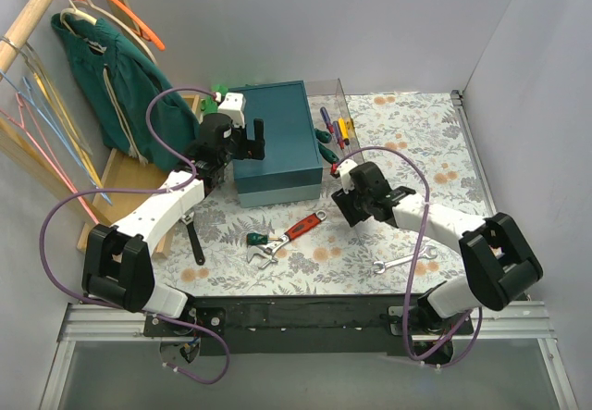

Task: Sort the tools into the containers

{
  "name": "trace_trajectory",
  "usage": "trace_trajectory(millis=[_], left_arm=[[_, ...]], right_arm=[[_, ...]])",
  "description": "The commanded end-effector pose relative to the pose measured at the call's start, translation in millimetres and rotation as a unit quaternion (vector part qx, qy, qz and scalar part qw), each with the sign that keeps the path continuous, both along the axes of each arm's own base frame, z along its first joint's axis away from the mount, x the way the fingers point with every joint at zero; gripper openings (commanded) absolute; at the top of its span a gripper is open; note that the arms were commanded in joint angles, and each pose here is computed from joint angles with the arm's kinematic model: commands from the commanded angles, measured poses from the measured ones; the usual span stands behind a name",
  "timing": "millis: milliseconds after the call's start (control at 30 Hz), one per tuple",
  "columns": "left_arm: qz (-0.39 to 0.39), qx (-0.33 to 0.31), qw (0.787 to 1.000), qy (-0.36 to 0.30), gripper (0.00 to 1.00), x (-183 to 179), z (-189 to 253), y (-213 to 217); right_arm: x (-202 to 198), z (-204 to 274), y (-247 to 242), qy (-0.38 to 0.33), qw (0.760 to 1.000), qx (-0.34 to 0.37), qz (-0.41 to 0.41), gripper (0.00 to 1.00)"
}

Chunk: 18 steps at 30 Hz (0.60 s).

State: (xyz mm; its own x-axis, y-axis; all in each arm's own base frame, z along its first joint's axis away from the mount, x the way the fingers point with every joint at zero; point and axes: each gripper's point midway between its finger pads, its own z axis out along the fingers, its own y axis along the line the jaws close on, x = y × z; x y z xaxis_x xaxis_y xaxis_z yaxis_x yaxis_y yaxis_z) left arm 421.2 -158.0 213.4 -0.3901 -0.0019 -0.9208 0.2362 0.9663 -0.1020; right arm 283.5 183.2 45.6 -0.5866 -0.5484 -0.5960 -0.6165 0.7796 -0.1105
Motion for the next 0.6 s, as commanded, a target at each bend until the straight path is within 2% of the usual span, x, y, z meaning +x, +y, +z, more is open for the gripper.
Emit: trace_trajectory(millis=[0,300,567], left_arm=[[0.001,-0.018,1.000,-0.018,0.98,-7,19,2],[0.002,-0.018,1.000,-0.012,0.98,-10,16,3],[0.011,-0.013,1.000,-0.008,0.98,-16,10,15]], right_arm=[[-4,16,-2,-0.014,1.000,0.022,-0.016,0.65],[-3,-5,9,-0.003,0.999,0.039,-0.005,0.65],[-4,-21,9,0.028,0.998,0.052,-0.030,0.64]])
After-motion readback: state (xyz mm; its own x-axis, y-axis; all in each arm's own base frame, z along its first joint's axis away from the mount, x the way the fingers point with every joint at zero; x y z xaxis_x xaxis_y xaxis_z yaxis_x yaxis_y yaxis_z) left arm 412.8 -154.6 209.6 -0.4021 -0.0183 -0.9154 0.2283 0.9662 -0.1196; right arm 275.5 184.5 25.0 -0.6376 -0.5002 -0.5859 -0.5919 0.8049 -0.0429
